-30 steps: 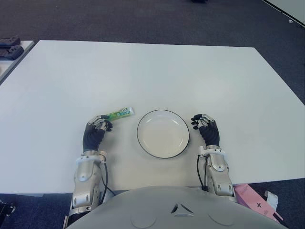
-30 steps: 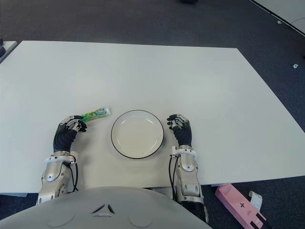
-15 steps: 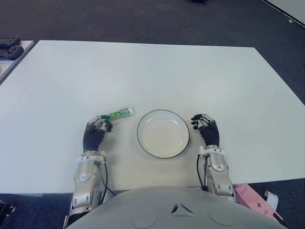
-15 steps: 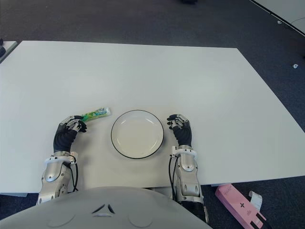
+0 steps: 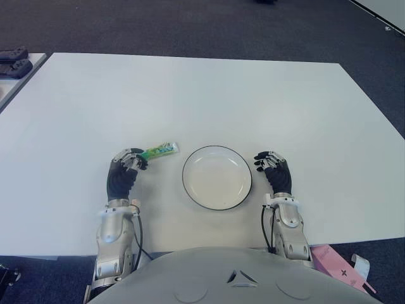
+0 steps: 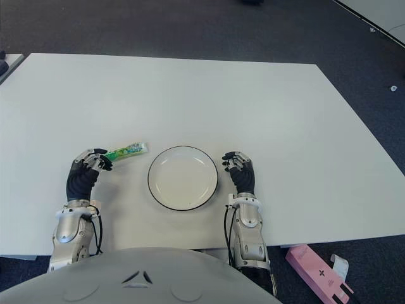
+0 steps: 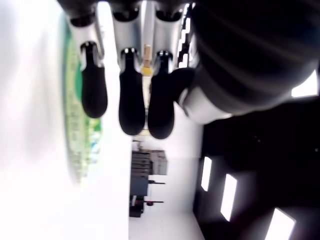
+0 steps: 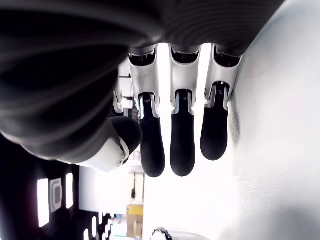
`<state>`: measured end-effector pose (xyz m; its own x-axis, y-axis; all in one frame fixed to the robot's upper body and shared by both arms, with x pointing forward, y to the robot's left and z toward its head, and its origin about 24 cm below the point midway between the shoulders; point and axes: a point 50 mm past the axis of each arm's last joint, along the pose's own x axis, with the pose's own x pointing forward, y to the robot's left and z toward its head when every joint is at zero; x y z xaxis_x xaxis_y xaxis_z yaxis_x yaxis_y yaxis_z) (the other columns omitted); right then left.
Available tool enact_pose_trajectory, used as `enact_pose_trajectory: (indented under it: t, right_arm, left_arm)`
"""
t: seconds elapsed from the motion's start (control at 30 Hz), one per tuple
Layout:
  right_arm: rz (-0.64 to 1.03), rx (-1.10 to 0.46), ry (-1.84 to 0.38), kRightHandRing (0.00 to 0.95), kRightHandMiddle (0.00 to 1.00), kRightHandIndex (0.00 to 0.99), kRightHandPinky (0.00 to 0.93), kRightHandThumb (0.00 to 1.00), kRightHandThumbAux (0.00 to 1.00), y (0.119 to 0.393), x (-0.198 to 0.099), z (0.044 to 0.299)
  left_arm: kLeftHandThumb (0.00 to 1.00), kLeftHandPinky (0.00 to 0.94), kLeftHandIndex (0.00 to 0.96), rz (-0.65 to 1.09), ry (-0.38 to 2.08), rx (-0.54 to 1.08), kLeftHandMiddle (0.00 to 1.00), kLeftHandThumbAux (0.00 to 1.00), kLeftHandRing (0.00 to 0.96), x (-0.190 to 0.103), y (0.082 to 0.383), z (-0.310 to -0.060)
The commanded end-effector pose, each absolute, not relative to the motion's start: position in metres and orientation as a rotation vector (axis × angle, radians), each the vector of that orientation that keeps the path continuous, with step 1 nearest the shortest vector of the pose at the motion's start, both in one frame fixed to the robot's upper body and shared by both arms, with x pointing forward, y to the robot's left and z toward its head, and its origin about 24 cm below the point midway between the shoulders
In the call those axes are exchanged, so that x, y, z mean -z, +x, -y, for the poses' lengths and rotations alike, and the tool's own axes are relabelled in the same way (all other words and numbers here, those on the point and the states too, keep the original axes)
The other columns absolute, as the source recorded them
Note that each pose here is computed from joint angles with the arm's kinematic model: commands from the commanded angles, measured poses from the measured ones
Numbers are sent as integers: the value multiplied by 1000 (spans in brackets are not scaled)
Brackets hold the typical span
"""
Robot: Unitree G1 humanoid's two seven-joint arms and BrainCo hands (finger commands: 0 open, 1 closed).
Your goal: Put the toothpaste on the table into the plate.
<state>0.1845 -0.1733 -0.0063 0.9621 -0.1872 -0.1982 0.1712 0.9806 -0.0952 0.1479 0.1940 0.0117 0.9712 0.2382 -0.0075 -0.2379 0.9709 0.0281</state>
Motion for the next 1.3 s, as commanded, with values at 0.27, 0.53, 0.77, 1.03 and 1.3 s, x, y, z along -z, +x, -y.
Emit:
enact_pose_trajectory:
  t: [0.27, 0.53, 0.77, 1.03, 1.3]
  right_arm:
    - [-256, 182, -72, 489, 488, 426, 491, 709, 726, 181, 14, 171]
    - [-258, 181, -75, 485, 483, 425, 487, 709, 727, 181, 14, 171]
    - [-256, 178, -79, 486, 484, 424, 489, 709, 727, 181, 14, 171]
    - [-263, 178, -83, 483, 479, 424, 485, 709, 727, 182, 14, 171]
    - [-267, 175, -79, 479, 475, 424, 483, 709, 728, 181, 15, 171]
  left_arm:
    - [698, 580, 435, 216, 509, -342, 617, 720, 597, -29, 143, -193]
    - [697, 560, 434, 196, 790, -367, 600, 723, 587, -31, 148, -193]
    - [701, 531, 433, 166, 941, -366, 560, 722, 561, -30, 152, -196]
    - [537, 391, 323, 114, 1075, -316, 356, 548, 380, -31, 155, -206]
    - [512, 295, 144, 51, 1257, -264, 224, 285, 251, -29, 169, -217]
